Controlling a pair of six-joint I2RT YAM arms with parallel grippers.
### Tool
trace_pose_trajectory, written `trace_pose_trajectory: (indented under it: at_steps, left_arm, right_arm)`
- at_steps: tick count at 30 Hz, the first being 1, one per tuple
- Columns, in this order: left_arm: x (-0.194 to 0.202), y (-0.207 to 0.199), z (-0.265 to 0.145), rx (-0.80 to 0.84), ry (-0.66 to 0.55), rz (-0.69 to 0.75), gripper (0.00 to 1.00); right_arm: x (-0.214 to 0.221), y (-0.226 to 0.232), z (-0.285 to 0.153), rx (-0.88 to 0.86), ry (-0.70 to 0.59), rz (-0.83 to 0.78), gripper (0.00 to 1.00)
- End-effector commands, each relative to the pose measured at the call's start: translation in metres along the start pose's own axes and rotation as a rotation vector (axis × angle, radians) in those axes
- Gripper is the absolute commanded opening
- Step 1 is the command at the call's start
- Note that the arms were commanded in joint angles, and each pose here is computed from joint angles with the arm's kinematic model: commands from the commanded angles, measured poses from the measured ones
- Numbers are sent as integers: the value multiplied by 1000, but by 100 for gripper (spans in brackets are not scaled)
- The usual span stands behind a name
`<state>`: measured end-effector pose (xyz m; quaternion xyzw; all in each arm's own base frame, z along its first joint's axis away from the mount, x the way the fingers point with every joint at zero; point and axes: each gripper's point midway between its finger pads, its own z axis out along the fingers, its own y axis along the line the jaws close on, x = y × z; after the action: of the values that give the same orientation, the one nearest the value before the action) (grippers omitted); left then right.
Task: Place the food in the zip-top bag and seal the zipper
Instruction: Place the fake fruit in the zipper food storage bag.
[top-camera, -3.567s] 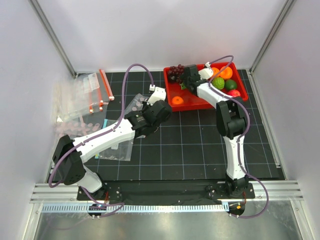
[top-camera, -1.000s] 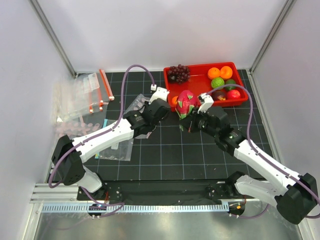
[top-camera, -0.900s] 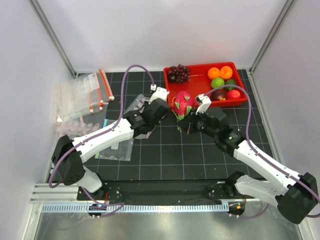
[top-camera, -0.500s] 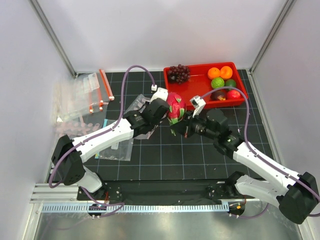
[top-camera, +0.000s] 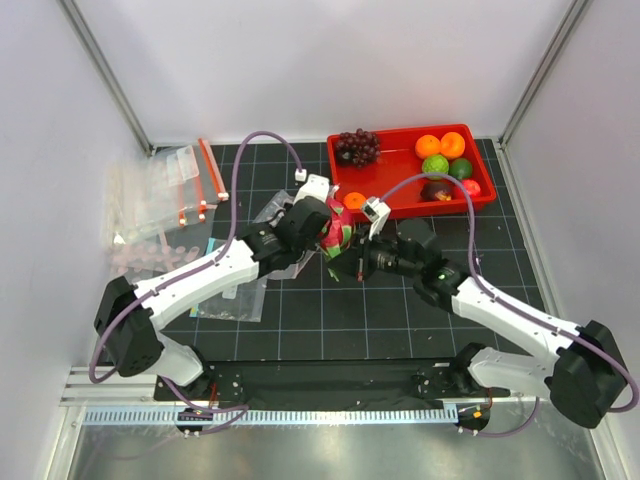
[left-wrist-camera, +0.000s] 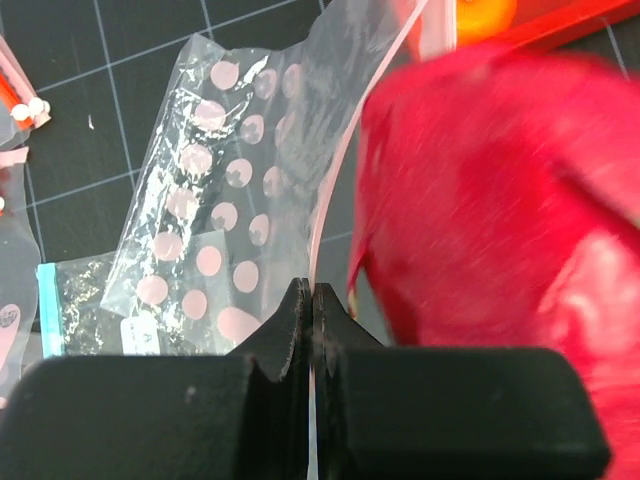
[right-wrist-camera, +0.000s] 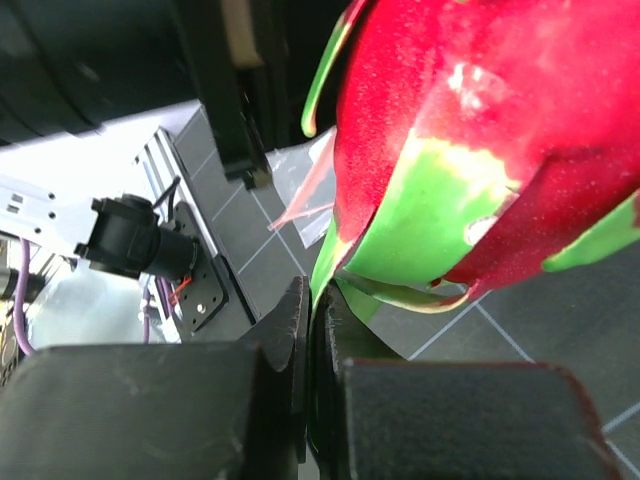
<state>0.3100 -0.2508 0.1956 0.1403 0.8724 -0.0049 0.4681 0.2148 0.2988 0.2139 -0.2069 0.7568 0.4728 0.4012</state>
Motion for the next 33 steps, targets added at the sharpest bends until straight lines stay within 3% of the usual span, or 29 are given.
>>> trace_pose_trajectory:
  at_steps: [1, 12, 23, 33]
  left_arm:
    - [-18, 8, -6, 0, -66, -70, 0]
    - [-24, 16, -14, 5, -98, -96, 0]
    - [-29, 3, -24, 111, -108, -75, 0]
    - [-41, -20, -53, 318, -206, -77, 0]
  right_arm:
    - [-30, 28, 10, -112, -78, -73, 1]
    - [-12, 26, 33, -110, 11, -61, 1]
    - [-8, 31, 33, -128, 88, -99, 1]
    - [-4, 51, 25, -231, 148, -124, 1]
